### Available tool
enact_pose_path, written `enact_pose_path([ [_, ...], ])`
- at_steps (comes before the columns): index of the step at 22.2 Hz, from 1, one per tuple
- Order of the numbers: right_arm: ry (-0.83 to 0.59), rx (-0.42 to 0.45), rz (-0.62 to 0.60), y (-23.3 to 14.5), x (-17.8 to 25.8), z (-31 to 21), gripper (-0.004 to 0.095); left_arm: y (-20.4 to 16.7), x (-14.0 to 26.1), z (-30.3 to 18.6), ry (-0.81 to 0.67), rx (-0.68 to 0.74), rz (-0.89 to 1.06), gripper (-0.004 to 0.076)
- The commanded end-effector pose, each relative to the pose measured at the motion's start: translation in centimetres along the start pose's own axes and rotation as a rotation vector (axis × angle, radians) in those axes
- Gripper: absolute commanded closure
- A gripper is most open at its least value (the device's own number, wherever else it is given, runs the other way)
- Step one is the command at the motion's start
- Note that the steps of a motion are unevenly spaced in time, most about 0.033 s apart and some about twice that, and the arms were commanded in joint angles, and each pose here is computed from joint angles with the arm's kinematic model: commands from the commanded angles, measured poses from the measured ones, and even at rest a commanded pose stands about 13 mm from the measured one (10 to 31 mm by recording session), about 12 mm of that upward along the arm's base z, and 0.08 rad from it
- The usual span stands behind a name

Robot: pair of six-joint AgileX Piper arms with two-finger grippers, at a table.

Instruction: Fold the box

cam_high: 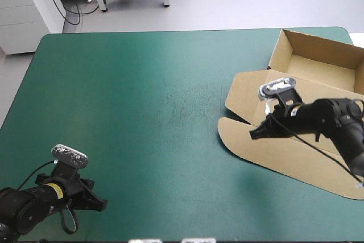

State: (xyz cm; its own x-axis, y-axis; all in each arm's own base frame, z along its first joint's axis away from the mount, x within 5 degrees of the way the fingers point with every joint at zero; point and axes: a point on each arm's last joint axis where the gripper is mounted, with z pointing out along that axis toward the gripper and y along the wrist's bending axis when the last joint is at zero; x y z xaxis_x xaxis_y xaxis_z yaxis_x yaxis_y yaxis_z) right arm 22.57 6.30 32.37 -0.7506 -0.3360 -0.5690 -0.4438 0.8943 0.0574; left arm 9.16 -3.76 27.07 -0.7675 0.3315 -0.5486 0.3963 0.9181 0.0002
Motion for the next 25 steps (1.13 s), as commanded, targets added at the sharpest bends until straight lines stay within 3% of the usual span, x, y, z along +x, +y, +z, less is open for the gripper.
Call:
enact_pose_path([
  [1, -0.083, 0.013, -0.005, 0.8, 2.6, -1.3, 0.0924, -0.2, -0.6, -1.1, -0.097, 0.017, -0.005, 0.0732],
  [7, -0.169, 0.045, -0.012, 2.3, 10.7, -1.9, 0.0924, -0.2, -0.4, -1.1, -0.102, 0.016, 0.04, 0.0732],
  [10, -0.225, 0.058, -0.03, 2.8, 12.8, -2.5, 0.0924, -0.2, -0.3, -0.7, -0.118, 0.015, 0.039, 0.0732],
  [25, -0.261, 0.06, -0.034, 3.1, 13.7, -3.2, 0.0924, -0.2, 0.2, 0.1, -0.105, 0.015, 0.038, 0.0732],
])
